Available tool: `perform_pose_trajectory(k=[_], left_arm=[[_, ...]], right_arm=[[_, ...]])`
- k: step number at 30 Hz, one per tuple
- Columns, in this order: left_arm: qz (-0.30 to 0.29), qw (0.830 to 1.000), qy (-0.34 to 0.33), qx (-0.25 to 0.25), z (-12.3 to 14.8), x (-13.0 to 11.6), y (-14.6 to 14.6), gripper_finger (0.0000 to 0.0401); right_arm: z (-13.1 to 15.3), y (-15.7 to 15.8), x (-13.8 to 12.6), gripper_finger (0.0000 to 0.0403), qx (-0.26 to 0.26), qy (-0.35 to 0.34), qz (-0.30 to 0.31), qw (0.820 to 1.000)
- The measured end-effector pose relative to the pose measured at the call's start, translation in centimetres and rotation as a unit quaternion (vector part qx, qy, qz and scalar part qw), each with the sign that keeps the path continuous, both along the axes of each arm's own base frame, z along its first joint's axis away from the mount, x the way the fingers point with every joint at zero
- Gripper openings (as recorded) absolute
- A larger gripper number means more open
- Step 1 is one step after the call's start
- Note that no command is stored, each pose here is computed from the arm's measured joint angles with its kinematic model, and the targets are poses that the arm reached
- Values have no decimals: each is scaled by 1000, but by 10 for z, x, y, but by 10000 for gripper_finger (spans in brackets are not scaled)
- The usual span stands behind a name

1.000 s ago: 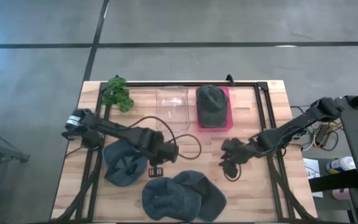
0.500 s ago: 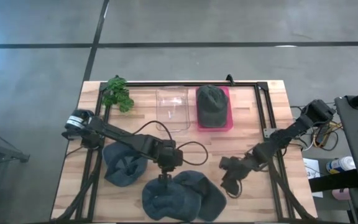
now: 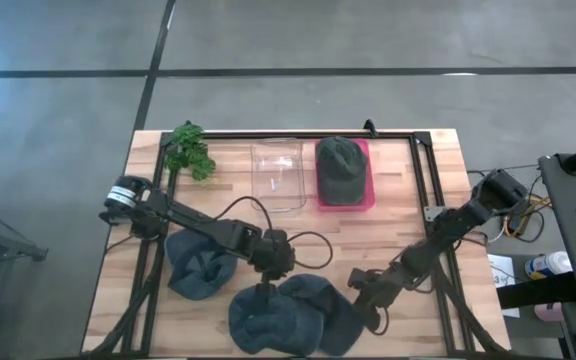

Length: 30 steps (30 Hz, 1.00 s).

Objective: Pick & Place hat
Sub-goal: Put the right blue cap into the transparent bin

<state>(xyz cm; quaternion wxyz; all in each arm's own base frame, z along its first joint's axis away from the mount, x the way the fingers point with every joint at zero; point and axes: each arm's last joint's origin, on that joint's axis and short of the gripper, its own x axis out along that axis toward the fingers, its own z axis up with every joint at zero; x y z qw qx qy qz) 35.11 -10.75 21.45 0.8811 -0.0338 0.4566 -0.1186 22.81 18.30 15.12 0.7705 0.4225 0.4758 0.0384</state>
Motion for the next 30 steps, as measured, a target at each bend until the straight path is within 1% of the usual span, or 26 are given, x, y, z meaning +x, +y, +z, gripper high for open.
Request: perform_pose_trajectory(k=[5,8,11,13,15,16,18,20,22,25,26,28,30], left_arm=[[12,1000,4,-9,0,0,0,42],[11,1000,4,-9,0,0,0,42],[12,1000,4,-9,0,0,0,42],[12,1000,3,-9,1,0,-1,42],[12,1000,-6,-12,9,3,-1,42],[10,1000,-14,-13,16,3,-1,42],[1,999,-42,-11,39,5,0,42],[-14,997,-80,8,69,4,3,42],[-14,991,-130,36,100,2,7,42],[18,977,-193,85,139,-3,16,42],[35,973,-210,93,150,-5,19,42],[62,967,-228,93,169,-9,25,42],[84,968,-222,77,179,-13,30,42]], right_arm=[[-14,2,2,175,-11,16,0,1000],[-17,2,3,160,-14,20,0,1000],[-16,2,3,121,-21,11,-2,1000],[-13,1,3,83,-35,-4,-9,999],[-8,-1,4,38,-50,-27,-23,998],[-3,-3,3,24,-60,-38,-32,997],[6,-9,-2,17,-81,-45,-51,994],[20,-17,-9,14,-109,-52,-70,990],[39,-27,-19,13,-149,-52,-83,984],[75,-40,-31,14,-207,-62,-76,973],[88,-43,-35,14,-226,-70,-70,969],[115,-47,-38,14,-254,-94,-59,961],[140,-48,-38,14,-279,-114,-46,952]])
